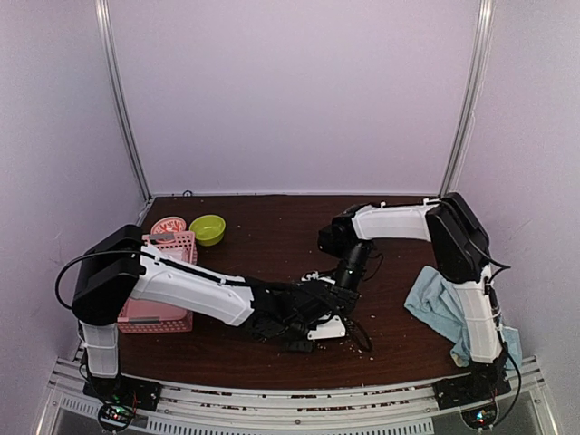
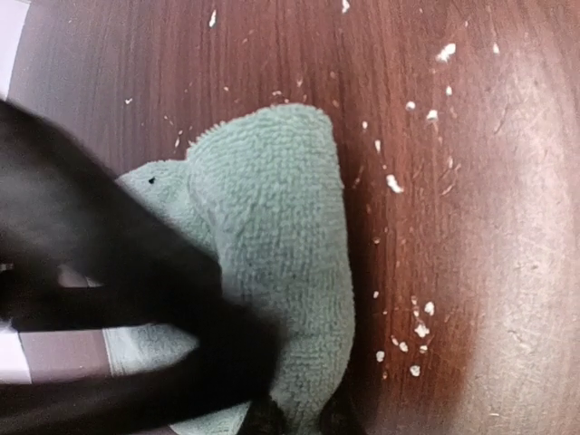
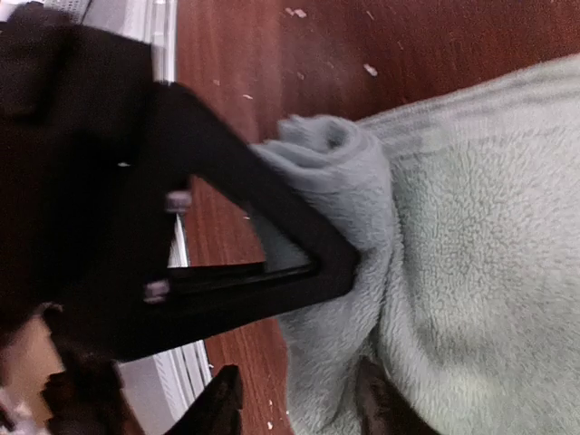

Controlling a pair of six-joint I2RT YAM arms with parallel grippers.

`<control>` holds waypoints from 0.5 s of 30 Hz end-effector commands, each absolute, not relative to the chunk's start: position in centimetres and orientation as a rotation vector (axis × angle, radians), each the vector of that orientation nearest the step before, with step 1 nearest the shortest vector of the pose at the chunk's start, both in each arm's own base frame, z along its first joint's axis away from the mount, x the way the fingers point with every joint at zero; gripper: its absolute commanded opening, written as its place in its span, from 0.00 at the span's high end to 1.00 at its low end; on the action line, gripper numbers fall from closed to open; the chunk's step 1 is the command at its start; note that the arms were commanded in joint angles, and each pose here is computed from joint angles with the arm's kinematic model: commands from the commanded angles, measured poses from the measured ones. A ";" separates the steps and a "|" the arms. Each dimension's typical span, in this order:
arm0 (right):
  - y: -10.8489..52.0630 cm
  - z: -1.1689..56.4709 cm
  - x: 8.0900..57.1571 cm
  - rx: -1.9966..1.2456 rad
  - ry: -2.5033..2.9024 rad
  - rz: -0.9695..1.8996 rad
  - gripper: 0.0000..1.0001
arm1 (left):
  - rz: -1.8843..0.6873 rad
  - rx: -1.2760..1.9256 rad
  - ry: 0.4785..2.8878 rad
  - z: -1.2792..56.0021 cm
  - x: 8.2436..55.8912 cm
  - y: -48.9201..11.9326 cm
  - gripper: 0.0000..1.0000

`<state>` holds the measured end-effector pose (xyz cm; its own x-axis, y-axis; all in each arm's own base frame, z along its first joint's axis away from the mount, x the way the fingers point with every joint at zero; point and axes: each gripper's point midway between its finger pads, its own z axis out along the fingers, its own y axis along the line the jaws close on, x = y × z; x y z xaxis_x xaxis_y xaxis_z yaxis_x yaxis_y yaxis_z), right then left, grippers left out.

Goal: Roll the towels
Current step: Roll the towel at the center of the board.

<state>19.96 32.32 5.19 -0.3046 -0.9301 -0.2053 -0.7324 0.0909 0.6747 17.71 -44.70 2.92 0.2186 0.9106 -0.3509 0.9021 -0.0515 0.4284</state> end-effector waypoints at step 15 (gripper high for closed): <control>26.3 27.5 16.1 2.520 -2.320 -1.217 0.36 | -1.398 1.716 2.517 0.9 14.0 -46.3 1.00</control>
